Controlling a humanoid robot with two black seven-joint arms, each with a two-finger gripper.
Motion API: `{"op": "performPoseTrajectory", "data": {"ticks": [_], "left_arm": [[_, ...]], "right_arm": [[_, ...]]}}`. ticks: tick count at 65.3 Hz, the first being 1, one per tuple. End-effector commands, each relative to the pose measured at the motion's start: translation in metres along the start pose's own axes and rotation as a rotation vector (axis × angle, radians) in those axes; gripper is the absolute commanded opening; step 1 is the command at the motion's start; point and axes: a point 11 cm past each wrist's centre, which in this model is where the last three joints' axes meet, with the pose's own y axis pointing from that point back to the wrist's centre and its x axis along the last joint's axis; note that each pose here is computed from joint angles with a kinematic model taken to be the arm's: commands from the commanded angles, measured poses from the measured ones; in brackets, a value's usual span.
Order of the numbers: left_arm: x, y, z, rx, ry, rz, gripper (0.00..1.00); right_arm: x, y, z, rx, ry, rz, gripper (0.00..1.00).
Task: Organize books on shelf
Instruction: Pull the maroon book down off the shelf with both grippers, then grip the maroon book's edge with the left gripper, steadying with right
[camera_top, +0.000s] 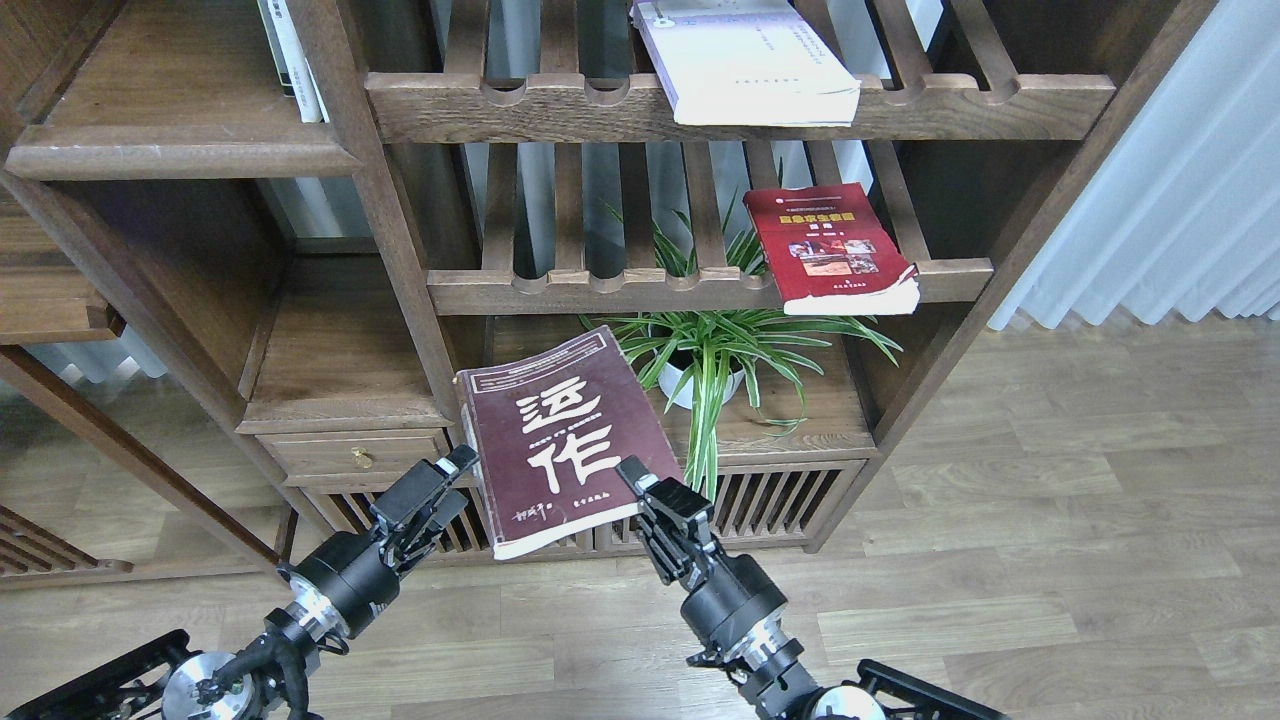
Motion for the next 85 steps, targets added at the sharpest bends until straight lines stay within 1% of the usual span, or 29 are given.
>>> {"op": "performPoseTrajectory", "data": {"ticks": [1, 17, 20, 21, 23, 25, 30, 37, 38, 39, 41, 42, 44, 46, 49, 63, 72, 85], "left_arm": [[-0.002, -0.002, -0.002, 0.009, 0.000, -0.006, 0.89], [-0.001, -0.003, -0.007, 0.039, 0.002, -0.005, 0.83], [-0.001, -0.003, -0.007, 0.041, 0.002, -0.005, 0.80], [-0.001, -0.002, -0.007, 0.040, 0.001, -0.004, 0.76], [-0.001, -0.002, -0.007, 0.040, 0.001, -0.004, 0.73], [-0.001, -0.003, -0.008, 0.040, 0.002, -0.005, 0.67], [-0.002, -0.003, -0.007, 0.040, 0.001, -0.006, 0.56], [-0.002, -0.004, -0.006, 0.038, -0.001, -0.007, 0.49], [-0.003, -0.004, -0.006, 0.038, -0.002, -0.009, 0.42], [-0.003, -0.005, -0.005, 0.038, -0.003, -0.010, 0.39], [-0.004, -0.005, -0.005, 0.039, -0.003, -0.012, 0.35], [-0.004, -0.005, -0.005, 0.039, -0.003, -0.012, 0.30], [-0.004, -0.005, -0.005, 0.039, -0.003, -0.012, 0.25], [-0.005, -0.006, -0.005, 0.038, -0.003, -0.014, 0.16], [-0.006, -0.008, -0.007, 0.041, -0.002, -0.018, 0.12], [-0.007, -0.008, -0.005, 0.043, -0.011, -0.021, 0.07], [-0.008, -0.007, -0.004, 0.044, -0.016, -0.021, 0.06], [-0.005, -0.003, -0.004, 0.043, -0.013, -0.013, 0.06]], "right_arm": [[-0.001, 0.000, 0.009, -0.027, -0.007, -0.004, 0.04], [-0.007, -0.001, 0.017, -0.048, -0.008, -0.024, 0.04], [-0.008, -0.001, 0.017, -0.050, -0.007, -0.028, 0.04], [-0.008, -0.001, 0.017, -0.050, -0.007, -0.028, 0.04], [-0.008, -0.002, 0.017, -0.051, -0.007, -0.029, 0.04], [-0.009, -0.002, 0.017, -0.051, -0.006, -0.030, 0.04], [-0.009, -0.003, 0.017, -0.051, -0.007, -0.031, 0.04], [-0.009, -0.002, 0.018, -0.051, -0.008, -0.030, 0.04], [-0.009, -0.002, 0.018, -0.051, -0.008, -0.030, 0.04], [-0.009, -0.002, 0.018, -0.051, -0.008, -0.030, 0.04], [-0.008, -0.002, 0.017, -0.050, -0.007, -0.028, 0.04], [-0.008, -0.002, 0.017, -0.050, -0.007, -0.028, 0.04], [-0.008, -0.002, 0.017, -0.050, -0.007, -0.028, 0.04], [-0.008, -0.002, 0.017, -0.050, -0.006, -0.027, 0.04], [-0.008, -0.002, 0.016, -0.048, -0.005, -0.027, 0.04], [-0.006, -0.003, 0.012, -0.033, -0.002, -0.023, 0.04], [-0.001, -0.003, 0.005, -0.016, 0.011, -0.008, 0.05], [0.000, -0.004, 0.007, -0.016, 0.008, -0.007, 0.05]]}}
